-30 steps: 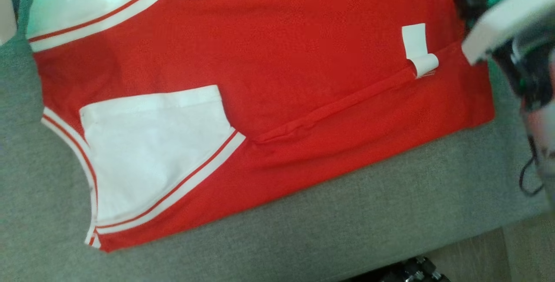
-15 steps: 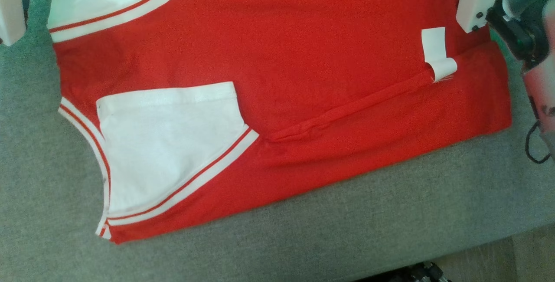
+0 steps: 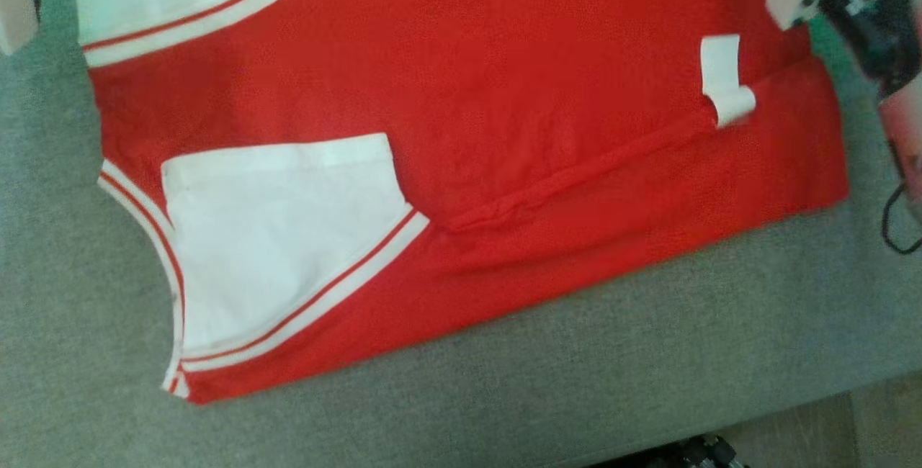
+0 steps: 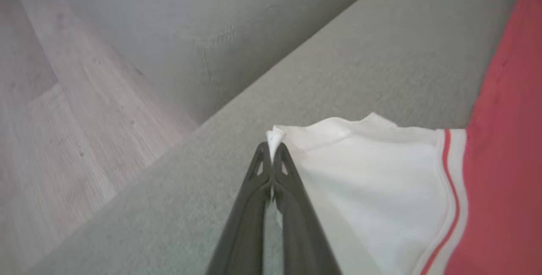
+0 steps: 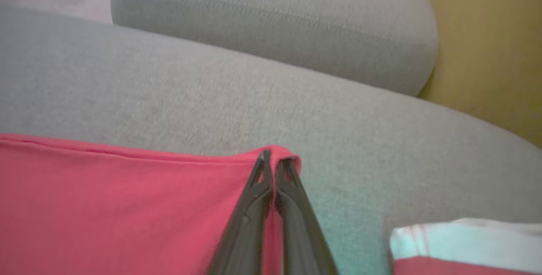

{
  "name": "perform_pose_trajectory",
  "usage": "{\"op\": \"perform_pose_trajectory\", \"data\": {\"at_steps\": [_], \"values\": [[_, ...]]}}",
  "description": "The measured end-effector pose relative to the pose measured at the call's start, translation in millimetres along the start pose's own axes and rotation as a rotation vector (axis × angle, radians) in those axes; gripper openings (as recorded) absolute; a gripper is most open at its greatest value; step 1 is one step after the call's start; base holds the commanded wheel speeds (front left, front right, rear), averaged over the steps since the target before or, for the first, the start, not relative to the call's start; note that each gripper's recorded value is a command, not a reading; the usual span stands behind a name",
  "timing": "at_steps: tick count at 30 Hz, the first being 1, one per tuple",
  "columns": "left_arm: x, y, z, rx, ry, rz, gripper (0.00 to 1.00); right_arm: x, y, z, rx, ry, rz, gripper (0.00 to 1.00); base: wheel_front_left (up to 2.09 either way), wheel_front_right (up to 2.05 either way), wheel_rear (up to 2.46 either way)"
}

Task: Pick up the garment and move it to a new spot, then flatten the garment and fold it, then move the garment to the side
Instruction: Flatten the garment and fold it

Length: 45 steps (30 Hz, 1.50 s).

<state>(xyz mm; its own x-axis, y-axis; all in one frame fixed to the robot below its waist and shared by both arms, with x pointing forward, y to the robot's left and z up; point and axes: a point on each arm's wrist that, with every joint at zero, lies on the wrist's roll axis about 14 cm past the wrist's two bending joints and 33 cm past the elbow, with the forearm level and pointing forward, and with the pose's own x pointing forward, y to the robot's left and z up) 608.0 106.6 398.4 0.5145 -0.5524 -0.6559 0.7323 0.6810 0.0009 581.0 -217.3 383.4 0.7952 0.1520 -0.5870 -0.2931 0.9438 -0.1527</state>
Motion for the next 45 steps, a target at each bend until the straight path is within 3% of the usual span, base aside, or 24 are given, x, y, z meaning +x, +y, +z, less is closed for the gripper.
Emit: {"op": "perform_pose_trajectory", "data": {"at_steps": [10, 13, 16, 23, 38, 39, 40, 41, 42, 43, 45], "values": [[-33, 4, 80, 0.139, -0.326, 0.045, 0.0, -20, -29, 61, 0.019, -0.217, -0.085, 0.0, 0.0, 0.0, 0.0], [-46, -7, 85, 0.147, -0.368, 0.025, 0.0, -32, -26, 57, 0.03, -0.224, -0.085, 0.0, 0.0, 0.0, 0.0], [-57, -24, 66, 0.124, -0.366, -0.009, 0.0, -39, -17, 23, 0.082, -0.167, -0.074, 0.0, 0.0, 0.0, 0.0], [-78, -63, 18, 0.068, -0.32, -0.062, 0.0, -57, -6, 6, 0.162, -0.171, -0.052, 0.0, 0.0, 0.0, 0.0], [-125, -155, -49, -0.093, -0.297, -0.102, 0.0, -99, -1, -48, 0.213, -0.092, -0.066, 0.0, 0.0, 0.0, 0.0], [-123, -162, -53, -0.111, -0.292, -0.116, 0.0, -101, 0, -53, 0.216, -0.076, -0.064, 0.04, 0.0, 0.0, 0.0], [-121, -168, -55, -0.127, -0.291, -0.131, 0.0, -101, 1, -58, 0.219, -0.065, -0.065, 0.16, 0.0, 0.0, 0.0], [-118, -175, -57, -0.142, -0.29, -0.144, 0.11, -102, 1, -63, 0.227, -0.055, -0.069, 0.38, 0.0, 0.0, 0.0], [-116, -180, -58, -0.157, -0.289, -0.152, 0.65, -103, 0, -66, 0.239, -0.051, -0.075, 0.95, 0.0, 0.0, 0.0], [-114, -183, -60, -0.169, -0.289, -0.149, 1.0, -103, -1, -67, 0.251, -0.054, -0.082, 1.0, 0.0, 0.0, 0.0], [-109, -179, -62, -0.163, -0.312, -0.093, 1.0, -103, 1, -65, 0.277, -0.082, -0.089, 1.0, 0.0, 0.0, 0.0]]}}
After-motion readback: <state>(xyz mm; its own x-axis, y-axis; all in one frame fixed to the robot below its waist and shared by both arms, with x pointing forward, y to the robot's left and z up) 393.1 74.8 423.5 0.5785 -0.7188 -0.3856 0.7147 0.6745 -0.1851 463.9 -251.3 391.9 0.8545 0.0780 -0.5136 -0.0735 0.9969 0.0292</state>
